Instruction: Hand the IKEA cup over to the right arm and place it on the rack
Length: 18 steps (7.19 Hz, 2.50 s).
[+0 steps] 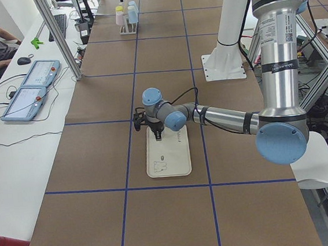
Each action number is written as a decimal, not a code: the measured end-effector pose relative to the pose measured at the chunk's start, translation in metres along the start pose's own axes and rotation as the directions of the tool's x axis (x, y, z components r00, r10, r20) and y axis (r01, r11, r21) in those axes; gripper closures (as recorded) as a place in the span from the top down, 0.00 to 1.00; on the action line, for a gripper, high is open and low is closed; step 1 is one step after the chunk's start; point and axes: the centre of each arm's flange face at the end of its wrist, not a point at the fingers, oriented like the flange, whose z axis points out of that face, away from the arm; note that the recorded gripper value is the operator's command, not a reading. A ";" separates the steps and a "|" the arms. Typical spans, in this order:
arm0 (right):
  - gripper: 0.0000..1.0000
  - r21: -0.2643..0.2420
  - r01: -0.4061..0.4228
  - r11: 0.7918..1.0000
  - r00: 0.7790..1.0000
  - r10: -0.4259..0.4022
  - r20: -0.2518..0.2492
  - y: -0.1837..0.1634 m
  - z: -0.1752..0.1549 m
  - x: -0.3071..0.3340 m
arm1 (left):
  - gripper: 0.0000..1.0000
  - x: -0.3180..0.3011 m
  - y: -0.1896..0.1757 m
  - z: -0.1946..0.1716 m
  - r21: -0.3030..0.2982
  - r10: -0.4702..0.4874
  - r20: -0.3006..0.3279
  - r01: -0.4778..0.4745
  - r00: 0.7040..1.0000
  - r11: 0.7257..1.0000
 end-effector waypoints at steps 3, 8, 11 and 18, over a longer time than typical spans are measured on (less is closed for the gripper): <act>0.99 0.002 0.001 1.000 1.000 -0.001 0.001 0.000 -0.001 -0.001 | 0.00 0.030 0.005 -0.002 -0.023 -0.007 -0.039 0.006 0.999 1.000; 0.98 0.044 -0.024 0.999 0.999 0.022 0.047 0.010 -0.018 -0.075 | 0.00 0.096 -0.009 -0.136 0.101 -0.045 -0.238 0.071 0.970 0.992; 0.95 0.107 -0.104 0.989 0.975 0.080 0.209 0.036 -0.002 -0.185 | 0.00 0.209 -0.018 -0.190 0.038 -0.243 -0.408 0.283 0.880 0.959; 0.98 0.085 -0.257 0.963 0.575 0.081 0.814 0.130 -0.024 -0.333 | 0.00 0.337 0.055 -0.226 -0.330 -0.500 -0.637 0.379 0.587 0.864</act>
